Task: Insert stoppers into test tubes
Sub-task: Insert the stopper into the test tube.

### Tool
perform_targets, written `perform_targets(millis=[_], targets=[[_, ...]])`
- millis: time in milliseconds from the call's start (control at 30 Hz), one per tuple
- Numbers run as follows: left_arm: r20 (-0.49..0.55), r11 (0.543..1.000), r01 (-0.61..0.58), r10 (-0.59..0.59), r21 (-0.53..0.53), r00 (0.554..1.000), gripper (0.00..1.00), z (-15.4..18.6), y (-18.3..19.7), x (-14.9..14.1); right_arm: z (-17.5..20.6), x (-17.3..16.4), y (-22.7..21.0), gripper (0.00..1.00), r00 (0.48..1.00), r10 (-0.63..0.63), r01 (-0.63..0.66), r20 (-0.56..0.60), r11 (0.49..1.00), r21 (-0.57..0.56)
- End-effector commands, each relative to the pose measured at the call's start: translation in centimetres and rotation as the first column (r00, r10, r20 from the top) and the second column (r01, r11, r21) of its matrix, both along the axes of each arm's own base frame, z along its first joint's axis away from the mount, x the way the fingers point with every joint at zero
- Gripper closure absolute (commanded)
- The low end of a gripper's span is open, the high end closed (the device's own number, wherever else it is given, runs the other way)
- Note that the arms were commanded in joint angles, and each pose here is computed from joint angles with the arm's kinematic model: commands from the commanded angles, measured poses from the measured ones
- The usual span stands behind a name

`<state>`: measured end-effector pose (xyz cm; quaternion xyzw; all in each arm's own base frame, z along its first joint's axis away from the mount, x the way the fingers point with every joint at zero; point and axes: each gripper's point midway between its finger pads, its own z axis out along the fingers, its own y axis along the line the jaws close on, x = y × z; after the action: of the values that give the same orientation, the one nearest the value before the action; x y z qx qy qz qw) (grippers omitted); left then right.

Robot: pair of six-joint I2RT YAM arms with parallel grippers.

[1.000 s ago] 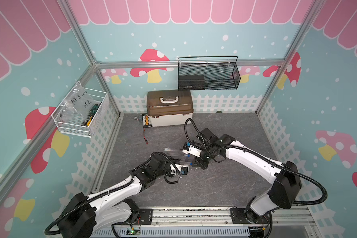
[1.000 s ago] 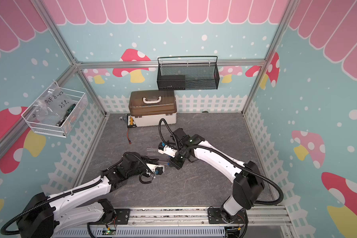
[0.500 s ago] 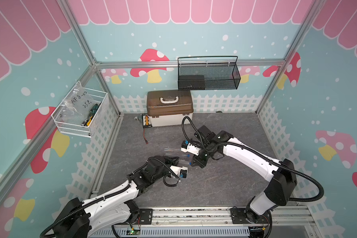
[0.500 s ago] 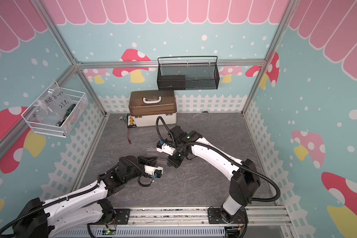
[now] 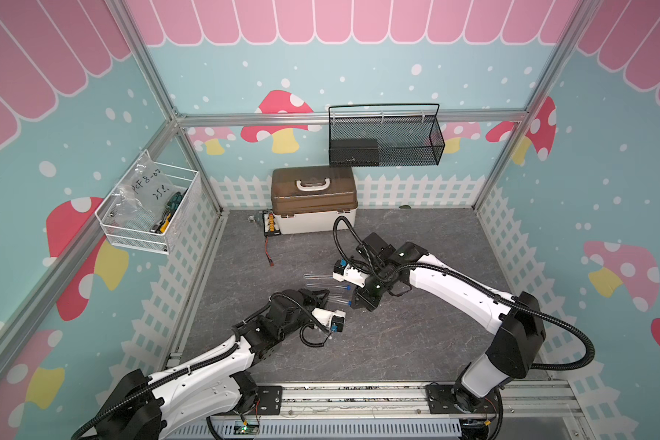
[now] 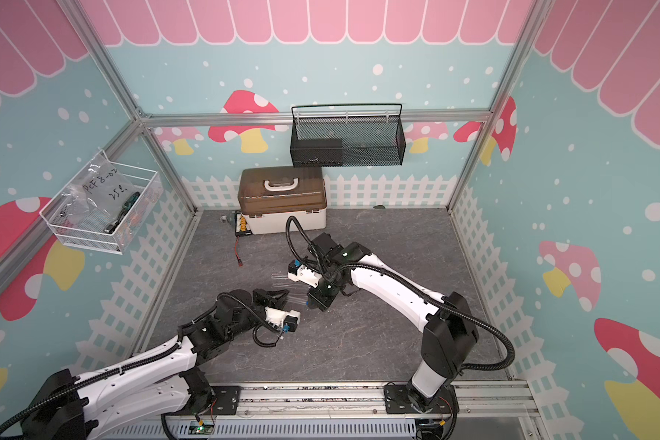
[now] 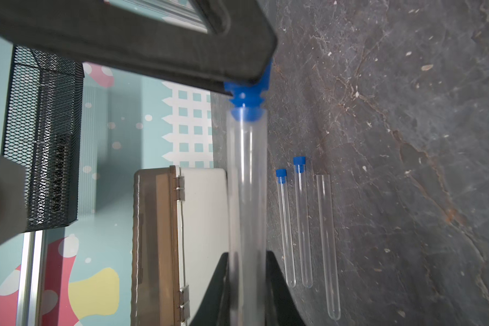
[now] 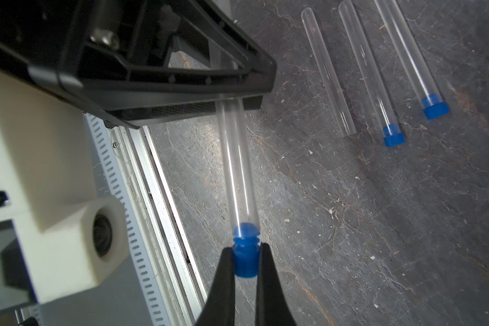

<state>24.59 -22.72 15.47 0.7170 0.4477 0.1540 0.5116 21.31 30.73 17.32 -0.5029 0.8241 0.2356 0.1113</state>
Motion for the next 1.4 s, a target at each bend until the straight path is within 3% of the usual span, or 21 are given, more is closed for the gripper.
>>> perform_targets(millis=[0, 167, 333, 633, 1167, 1367], targets=[[-0.132, 0.927, 0.353, -0.368, -0.123, 0.920, 1.00, 1.2, -4.9, -6.6, 5.8, 6.4, 4.6, 1.00, 0.929, -0.055, -0.025, 0.365, 0.977, 0.211], [-0.298, 0.914, 0.347, -0.397, -0.210, 0.868, 1.00, 1.8, -5.5, -8.2, 6.5, 6.9, 5.2, 1.00, 0.894, -0.055, -0.041, 0.444, 0.978, 0.204], [-0.366, 0.896, 0.355, -0.435, -0.268, 0.823, 1.00, 2.1, -6.1, -9.3, 7.4, 6.5, 5.9, 1.00, 0.877, -0.036, -0.086, 0.480, 0.969, 0.230], [-0.338, 0.871, 0.393, -0.479, -0.294, 0.810, 1.00, 3.5, -6.7, -9.4, 8.6, 5.5, 7.0, 1.00, 0.850, -0.027, -0.162, 0.526, 0.937, 0.310], [-0.426, 0.736, 0.441, -0.665, -0.514, 0.614, 1.00, 8.3, -8.9, -12.0, 11.2, 3.5, 6.8, 1.00, 0.784, -0.044, -0.279, 0.620, 0.867, 0.414], [-0.406, 0.736, 0.457, -0.665, -0.499, 0.628, 1.00, 8.3, -8.9, -11.8, 11.4, 2.8, 6.8, 1.00, 0.785, -0.032, -0.304, 0.619, 0.850, 0.430]])
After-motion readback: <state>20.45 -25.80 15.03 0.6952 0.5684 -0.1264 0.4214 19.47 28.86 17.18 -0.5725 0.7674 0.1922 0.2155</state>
